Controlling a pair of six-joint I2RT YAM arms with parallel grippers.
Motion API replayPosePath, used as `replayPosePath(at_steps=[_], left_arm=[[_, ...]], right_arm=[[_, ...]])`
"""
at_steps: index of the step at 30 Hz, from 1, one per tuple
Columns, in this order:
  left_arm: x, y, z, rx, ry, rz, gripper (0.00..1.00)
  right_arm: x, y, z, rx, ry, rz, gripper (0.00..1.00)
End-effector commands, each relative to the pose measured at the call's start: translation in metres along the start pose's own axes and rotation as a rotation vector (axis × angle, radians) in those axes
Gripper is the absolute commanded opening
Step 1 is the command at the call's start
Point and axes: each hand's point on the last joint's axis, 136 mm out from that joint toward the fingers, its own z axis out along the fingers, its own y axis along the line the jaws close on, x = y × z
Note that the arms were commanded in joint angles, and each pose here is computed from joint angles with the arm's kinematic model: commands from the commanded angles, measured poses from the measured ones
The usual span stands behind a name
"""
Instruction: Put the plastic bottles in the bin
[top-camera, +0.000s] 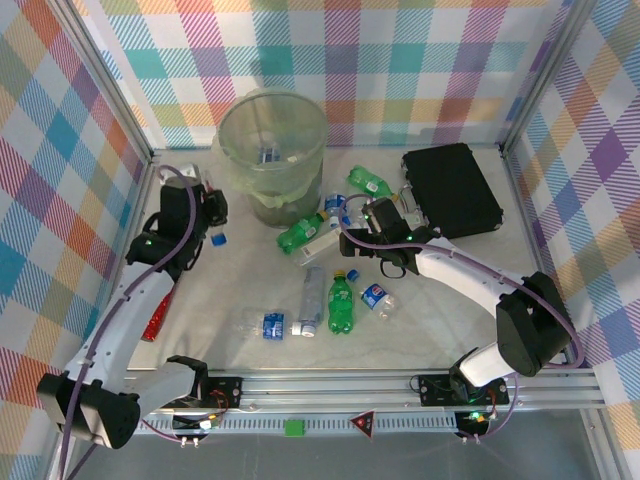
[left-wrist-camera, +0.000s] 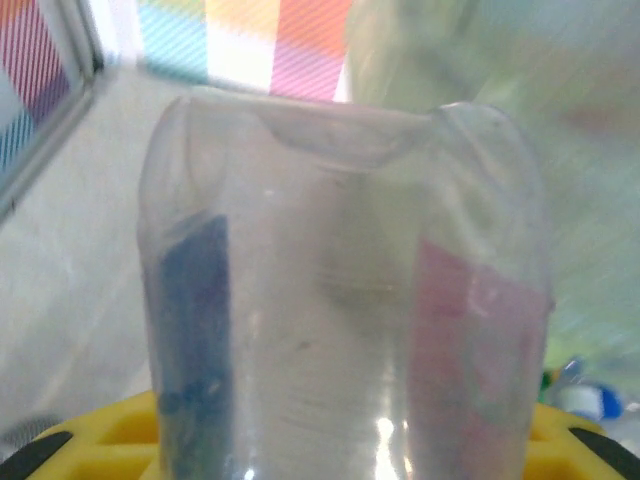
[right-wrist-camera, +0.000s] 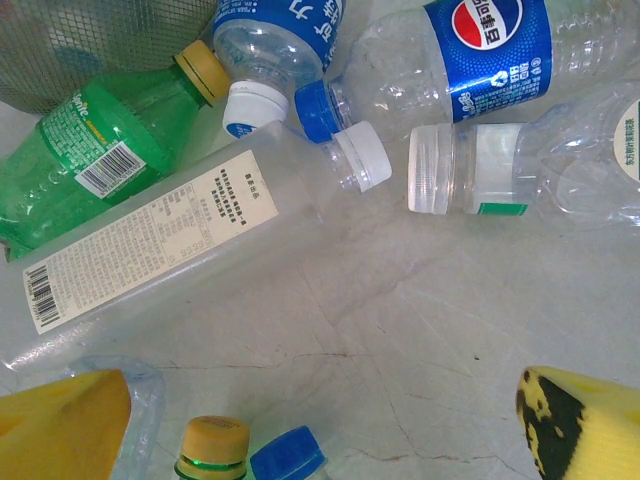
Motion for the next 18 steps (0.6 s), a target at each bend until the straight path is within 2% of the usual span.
replayPosePath(at_steps=[1, 5, 9, 13, 18], left_arm=[[-0.071, -0.017, -0.025, 0.063, -0.209, 0.048, 0.41], [-0.120, -0.056, -0.035, 0.224, -0.323, 0.044, 0.41], [-0.145, -0.098, -0.024, 0.390, -0.321, 0.025, 0.41], [-0.149, -0.127, 0.005, 0.492, -0.268, -0.002, 0.40], [-0.130, -0.150, 0.053, 0.539, -0.132, -0.015, 0.39]], right_arm=[[-0.010, 0.008, -0.004, -0.024, -0.027, 0.006, 0.99], [-0.009, 0.007, -0.007, -0.026, -0.034, 0.007, 0.99], [-0.008, 0.004, -0.012, -0.024, -0.045, 0.006, 0.99], [-0.006, -0.002, -0.018, -0.003, -0.054, 0.002, 0.99], [-0.001, -0.011, -0.021, 0.032, -0.057, -0.006, 0.99]])
